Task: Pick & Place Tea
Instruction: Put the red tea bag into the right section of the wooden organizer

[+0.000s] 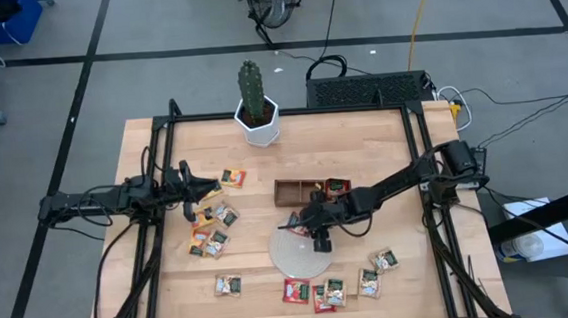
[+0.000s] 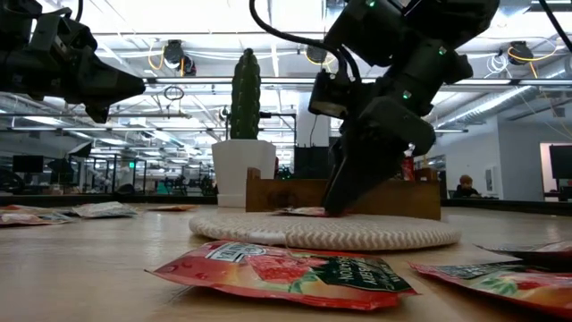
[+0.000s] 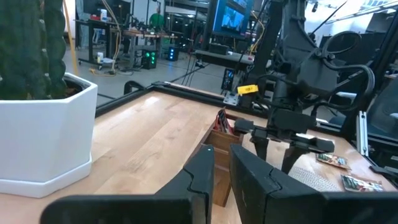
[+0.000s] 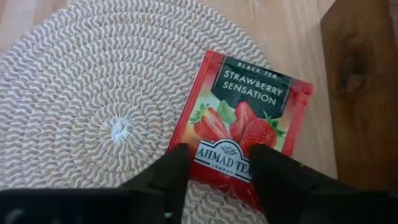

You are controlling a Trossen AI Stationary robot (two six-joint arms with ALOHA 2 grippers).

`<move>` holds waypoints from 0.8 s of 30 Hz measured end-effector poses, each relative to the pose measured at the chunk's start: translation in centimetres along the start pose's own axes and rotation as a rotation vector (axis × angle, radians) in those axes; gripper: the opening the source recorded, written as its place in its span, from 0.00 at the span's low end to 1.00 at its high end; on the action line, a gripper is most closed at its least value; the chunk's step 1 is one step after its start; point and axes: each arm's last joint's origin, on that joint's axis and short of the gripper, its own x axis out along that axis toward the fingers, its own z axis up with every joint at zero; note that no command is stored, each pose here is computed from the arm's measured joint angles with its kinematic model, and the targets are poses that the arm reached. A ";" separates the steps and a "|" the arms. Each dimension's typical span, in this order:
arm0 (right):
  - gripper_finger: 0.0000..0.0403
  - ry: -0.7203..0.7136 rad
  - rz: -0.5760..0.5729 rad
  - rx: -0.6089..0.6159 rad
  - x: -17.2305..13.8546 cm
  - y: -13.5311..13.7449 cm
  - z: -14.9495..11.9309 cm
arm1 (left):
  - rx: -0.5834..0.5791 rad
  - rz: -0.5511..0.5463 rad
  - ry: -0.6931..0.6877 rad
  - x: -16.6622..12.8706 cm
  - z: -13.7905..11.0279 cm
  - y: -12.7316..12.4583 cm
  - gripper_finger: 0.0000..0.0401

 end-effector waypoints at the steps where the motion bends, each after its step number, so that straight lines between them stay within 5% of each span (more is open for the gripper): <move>1: 0.32 -0.003 0.001 0.000 0.0 0.0 0.0 | 0.000 0.000 0.000 0.0 0.0 0.0 0.13; 8: 0.03 -0.007 0.003 -0.034 -0.1 0.1 0.1 | 0.000 0.001 0.000 0.0 0.0 0.0 0.13; 14: 0.01 -0.009 0.003 -0.036 -0.1 0.1 0.1 | 0.000 0.000 0.000 0.0 0.0 0.0 0.13; 18: 0.08 -0.013 0.020 -0.064 -0.4 0.6 0.1 | 0.000 0.001 0.000 0.0 0.0 0.0 0.13; 24: 0.38 -0.059 -0.017 -0.077 -1.2 1.1 0.6 | 0.000 0.001 0.000 0.0 0.0 0.0 0.13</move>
